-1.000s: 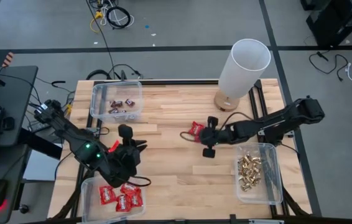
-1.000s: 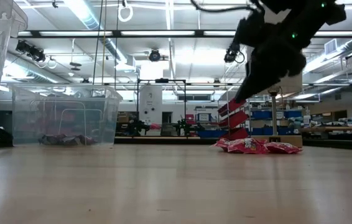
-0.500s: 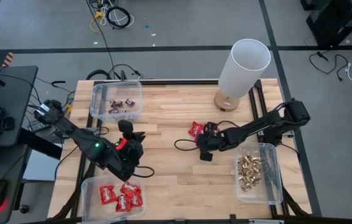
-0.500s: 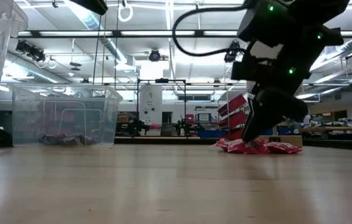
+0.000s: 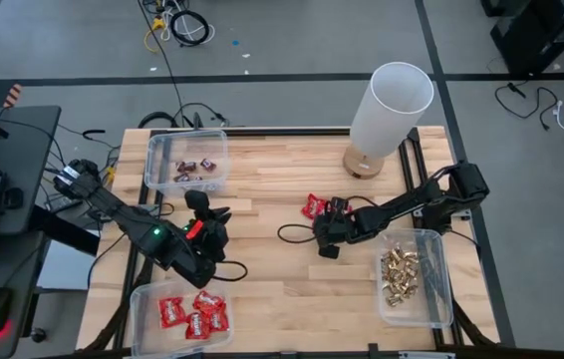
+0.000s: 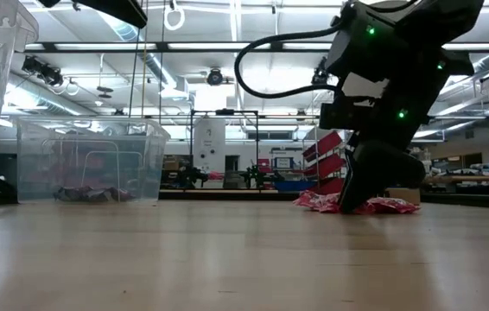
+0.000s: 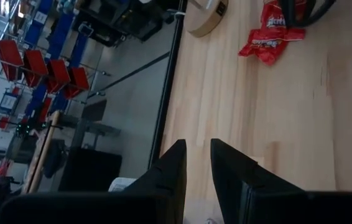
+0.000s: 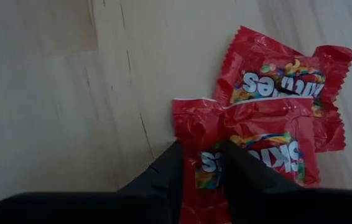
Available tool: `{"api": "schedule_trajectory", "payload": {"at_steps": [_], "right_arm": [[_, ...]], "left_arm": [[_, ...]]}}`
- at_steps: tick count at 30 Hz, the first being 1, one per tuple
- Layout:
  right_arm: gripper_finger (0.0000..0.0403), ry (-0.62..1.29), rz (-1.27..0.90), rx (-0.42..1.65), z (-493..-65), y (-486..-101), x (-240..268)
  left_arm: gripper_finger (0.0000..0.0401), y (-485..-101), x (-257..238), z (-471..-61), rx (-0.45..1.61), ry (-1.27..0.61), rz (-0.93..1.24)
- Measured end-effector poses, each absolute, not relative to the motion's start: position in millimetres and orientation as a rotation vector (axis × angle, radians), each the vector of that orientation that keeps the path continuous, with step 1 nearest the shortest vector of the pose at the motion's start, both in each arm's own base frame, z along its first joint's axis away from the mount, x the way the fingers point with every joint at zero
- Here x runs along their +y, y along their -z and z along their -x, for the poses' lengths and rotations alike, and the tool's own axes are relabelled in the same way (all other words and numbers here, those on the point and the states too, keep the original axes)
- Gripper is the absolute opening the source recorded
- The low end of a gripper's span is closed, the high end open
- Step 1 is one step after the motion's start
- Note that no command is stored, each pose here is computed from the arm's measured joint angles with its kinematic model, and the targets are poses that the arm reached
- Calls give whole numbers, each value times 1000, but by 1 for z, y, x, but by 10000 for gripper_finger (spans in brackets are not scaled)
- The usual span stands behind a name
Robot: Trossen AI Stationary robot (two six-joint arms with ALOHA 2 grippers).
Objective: Sort candy
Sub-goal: Put the red chocolate into the bottom left transparent bin
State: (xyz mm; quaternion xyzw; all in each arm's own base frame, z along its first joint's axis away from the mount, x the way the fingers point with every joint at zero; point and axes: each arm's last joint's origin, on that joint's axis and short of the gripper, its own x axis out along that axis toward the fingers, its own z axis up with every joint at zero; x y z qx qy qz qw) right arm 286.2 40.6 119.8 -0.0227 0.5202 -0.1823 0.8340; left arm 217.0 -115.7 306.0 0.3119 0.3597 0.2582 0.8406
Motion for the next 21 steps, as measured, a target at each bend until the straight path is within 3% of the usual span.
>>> {"api": "schedule_trajectory", "payload": {"at_steps": [7,15,21], "right_arm": [[10,382,24,1109,-287,-120,36],[0,355,17,1082,-288,-123,40],[0,299,-29,967,-285,-151,48]], "left_arm": [[74,-306,-116,-218,754,-547,-649],[74,-306,-117,-218,753,-538,-609],[74,-303,-121,-224,753,-470,-590]]}}
